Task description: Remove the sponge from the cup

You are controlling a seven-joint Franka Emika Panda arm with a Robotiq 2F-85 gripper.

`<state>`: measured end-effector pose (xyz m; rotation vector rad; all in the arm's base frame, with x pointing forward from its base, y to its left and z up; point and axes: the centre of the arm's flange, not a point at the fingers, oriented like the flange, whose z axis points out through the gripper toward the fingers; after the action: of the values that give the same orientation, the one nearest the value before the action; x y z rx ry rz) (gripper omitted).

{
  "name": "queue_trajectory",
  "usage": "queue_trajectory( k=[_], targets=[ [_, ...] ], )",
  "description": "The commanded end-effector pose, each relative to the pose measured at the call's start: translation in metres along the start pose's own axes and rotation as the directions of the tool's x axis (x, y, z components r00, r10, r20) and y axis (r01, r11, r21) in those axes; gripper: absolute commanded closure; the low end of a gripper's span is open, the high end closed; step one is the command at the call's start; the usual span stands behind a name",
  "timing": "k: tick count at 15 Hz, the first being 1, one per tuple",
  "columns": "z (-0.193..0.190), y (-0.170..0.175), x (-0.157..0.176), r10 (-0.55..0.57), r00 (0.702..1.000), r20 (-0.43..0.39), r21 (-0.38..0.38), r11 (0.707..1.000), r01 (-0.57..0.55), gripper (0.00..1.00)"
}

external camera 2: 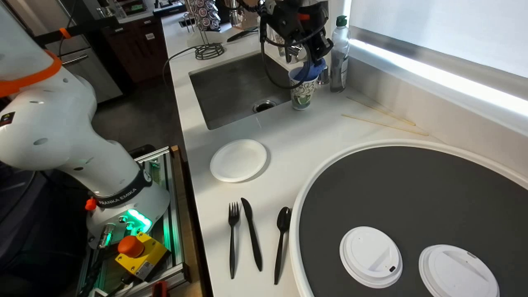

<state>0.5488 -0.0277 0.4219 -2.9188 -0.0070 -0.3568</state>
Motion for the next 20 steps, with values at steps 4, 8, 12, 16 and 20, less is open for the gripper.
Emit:
queue_trajectory(
  k=[4,8,12,16,20],
  targets=[
    [-0.013,0.001,-0.001,-0.014,1.000,-0.002,0.030,0.999,0.014,0.98],
    [-0.024,-0.003,-0.001,-0.028,0.999,-0.022,0.031,0.999,0.028,0.98],
    [-0.033,-0.006,-0.001,-0.042,0.998,-0.041,0.029,0.999,0.043,0.98],
    [-0.040,-0.007,0.000,-0.051,0.997,-0.057,0.027,0.998,0.053,0.98],
    [-0.045,-0.009,0.001,-0.059,0.996,-0.070,0.024,0.998,0.060,0.98]
  ],
)
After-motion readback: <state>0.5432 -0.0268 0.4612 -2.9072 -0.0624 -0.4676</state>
